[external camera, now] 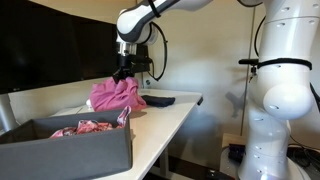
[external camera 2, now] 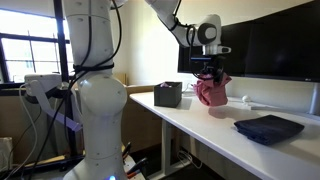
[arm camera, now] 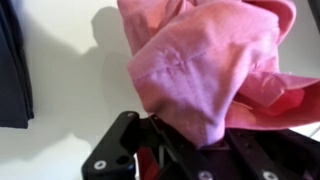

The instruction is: Put the clothes in the box

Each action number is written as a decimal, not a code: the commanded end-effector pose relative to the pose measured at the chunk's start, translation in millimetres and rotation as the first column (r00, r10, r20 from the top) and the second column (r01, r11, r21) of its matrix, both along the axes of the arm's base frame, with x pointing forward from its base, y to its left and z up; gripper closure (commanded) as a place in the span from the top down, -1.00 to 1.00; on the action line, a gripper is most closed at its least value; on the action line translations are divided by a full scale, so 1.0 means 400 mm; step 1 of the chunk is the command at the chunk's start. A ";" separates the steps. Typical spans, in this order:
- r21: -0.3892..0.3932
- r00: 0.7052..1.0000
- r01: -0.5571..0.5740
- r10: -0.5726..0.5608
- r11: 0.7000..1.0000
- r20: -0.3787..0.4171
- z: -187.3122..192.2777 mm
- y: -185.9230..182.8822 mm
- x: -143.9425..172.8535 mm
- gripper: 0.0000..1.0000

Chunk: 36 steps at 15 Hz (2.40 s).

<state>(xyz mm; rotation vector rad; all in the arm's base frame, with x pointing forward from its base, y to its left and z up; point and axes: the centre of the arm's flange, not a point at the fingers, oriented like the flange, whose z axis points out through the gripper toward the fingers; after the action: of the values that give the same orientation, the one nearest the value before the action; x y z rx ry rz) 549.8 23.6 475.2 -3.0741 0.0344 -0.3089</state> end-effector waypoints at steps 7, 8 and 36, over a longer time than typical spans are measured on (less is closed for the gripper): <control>-0.003 0.995 -0.085 0.085 0.996 0.059 0.197 0.218 0.000 -0.79; 0.001 0.992 -0.103 0.102 0.995 0.068 0.221 0.245 0.000 -0.79; 0.221 0.885 -0.240 0.306 0.945 -0.350 -0.075 0.650 -0.050 -0.82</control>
<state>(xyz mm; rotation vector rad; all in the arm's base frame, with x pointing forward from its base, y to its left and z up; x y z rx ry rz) 529.4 281.4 460.2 -2.8826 -0.3911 0.1841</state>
